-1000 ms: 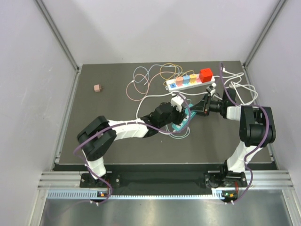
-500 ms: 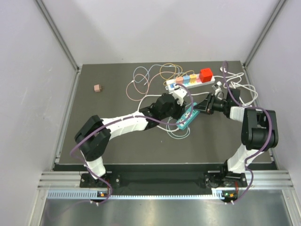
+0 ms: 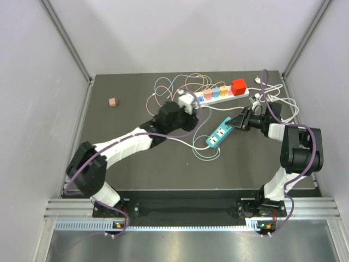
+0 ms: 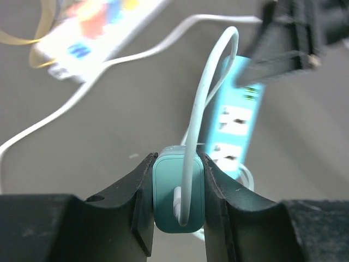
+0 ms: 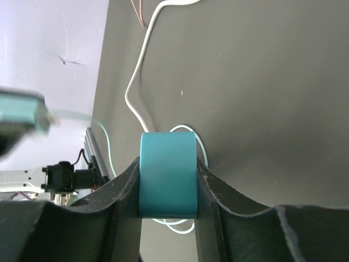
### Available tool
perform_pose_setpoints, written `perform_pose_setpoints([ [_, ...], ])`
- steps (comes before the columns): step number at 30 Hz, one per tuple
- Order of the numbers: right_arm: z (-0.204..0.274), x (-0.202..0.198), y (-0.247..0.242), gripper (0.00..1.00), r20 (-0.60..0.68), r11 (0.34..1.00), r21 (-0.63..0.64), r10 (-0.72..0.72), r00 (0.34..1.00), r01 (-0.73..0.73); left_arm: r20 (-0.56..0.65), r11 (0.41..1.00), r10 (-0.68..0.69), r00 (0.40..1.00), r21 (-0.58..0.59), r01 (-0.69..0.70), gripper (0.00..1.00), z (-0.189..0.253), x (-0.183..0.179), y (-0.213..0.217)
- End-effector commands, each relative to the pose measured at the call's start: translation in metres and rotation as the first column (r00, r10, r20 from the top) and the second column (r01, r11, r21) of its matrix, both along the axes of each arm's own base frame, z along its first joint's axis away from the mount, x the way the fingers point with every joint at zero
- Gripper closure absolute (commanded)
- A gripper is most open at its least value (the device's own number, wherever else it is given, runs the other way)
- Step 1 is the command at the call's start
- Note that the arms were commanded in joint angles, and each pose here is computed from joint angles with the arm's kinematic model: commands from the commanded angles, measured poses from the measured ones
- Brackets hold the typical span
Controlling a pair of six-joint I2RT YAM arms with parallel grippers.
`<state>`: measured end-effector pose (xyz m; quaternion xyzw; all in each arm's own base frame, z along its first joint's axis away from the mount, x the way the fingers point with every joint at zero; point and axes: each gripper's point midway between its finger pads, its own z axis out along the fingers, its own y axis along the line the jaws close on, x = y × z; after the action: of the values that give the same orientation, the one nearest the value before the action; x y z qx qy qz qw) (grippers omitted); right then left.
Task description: Pull the plug off the socket
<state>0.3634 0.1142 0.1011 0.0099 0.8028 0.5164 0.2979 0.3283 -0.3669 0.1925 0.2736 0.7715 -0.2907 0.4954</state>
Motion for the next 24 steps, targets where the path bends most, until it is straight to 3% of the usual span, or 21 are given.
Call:
perform_pose_setpoints([
  [1, 0.017, 0.010, -0.006, 1.00, 0.097, 1.000, 0.019, 0.016, 0.995, -0.018, 0.033, 0.963, 0.097, 0.995, -0.254, -0.086, 1.00, 0.069, 0.019, 0.042],
  [5, 0.016, 0.010, -0.007, 1.00, 0.098, 1.000, 0.017, 0.011, 0.995, -0.012, 0.110, 0.952, 0.186, 0.976, -0.267, -0.151, 1.00, 0.117, 0.030, 0.088],
  [9, 0.017, 0.011, -0.008, 1.00, 0.096, 1.000, 0.019, 0.006, 0.995, -0.008, 0.231, 0.947, 0.184, 0.955, -0.302, -0.110, 1.00, 0.196, 0.017, 0.101],
  [13, 0.035, 0.012, -0.012, 1.00, 0.153, 0.997, 0.082, -0.005, 0.988, -0.008, 0.324, 0.928, 0.187, 0.927, -0.367, -0.059, 1.00, 0.265, -0.009, 0.115],
  [14, 0.045, 0.009, -0.011, 1.00, 0.112, 0.989, 0.146, -0.015, 0.994, -0.001, 0.342, 0.923, 0.189, 0.920, -0.381, -0.048, 1.00, 0.277, -0.015, 0.118],
  [15, 0.061, 0.015, -0.018, 1.00, 0.214, 0.989, 0.149, -0.030, 0.976, -0.002, 0.374, 0.913, 0.195, 0.907, -0.406, -0.029, 1.00, 0.299, -0.022, 0.122],
  [17, 0.069, 0.011, -0.022, 1.00, 0.184, 0.979, 0.202, -0.055, 0.981, 0.017, 0.408, 0.898, 0.204, 0.890, -0.440, -0.004, 1.00, 0.324, -0.036, 0.130],
  [18, 0.077, 0.012, -0.026, 1.00, 0.228, 0.979, 0.204, -0.064, 0.971, 0.017, 0.422, 0.891, 0.207, 0.883, -0.455, 0.008, 1.00, 0.338, -0.046, 0.135],
  [24, 0.084, 0.011, -0.029, 1.00, 0.224, 0.972, 0.234, -0.089, 0.971, 0.035, 0.505, 0.843, 0.217, 0.835, -0.528, 0.100, 1.00, 0.407, -0.084, 0.153],
])
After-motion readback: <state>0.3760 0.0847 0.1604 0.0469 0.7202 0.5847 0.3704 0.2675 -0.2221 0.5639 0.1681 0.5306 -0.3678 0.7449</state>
